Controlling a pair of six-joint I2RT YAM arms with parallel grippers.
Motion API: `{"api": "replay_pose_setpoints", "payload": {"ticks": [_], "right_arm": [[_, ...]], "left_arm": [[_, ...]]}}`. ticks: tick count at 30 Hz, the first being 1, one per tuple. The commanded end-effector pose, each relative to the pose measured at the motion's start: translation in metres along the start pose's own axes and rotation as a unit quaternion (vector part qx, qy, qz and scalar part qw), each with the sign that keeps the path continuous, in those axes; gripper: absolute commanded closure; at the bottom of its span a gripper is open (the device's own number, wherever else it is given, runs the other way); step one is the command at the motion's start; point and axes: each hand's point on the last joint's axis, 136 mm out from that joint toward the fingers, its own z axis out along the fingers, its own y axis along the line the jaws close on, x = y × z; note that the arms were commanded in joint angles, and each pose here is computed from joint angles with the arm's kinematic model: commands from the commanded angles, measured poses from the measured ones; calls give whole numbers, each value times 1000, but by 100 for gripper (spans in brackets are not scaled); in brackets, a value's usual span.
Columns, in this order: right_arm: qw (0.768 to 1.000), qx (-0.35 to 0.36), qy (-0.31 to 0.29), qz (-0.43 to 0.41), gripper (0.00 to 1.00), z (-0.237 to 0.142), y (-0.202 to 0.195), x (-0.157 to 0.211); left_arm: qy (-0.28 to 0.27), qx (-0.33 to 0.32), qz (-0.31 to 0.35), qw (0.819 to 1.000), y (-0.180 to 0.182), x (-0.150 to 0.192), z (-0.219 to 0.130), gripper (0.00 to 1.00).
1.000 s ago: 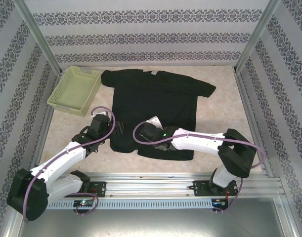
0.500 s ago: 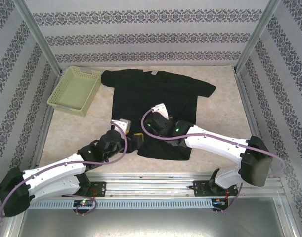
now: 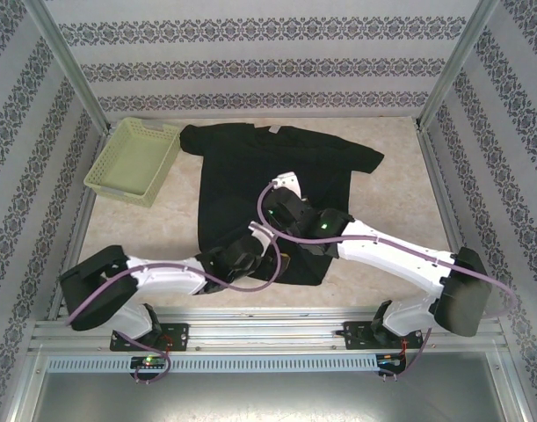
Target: Fold the inside-out t-shirt
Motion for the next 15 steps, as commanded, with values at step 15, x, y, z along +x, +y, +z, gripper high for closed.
{"api": "replay_pose_setpoints", "payload": {"ticks": [15], "right_arm": [[996,-50,-65,27,100,-37,-2,-30]], "left_arm": [[-35,-32,-19,999,20,-20,39,45]]}}
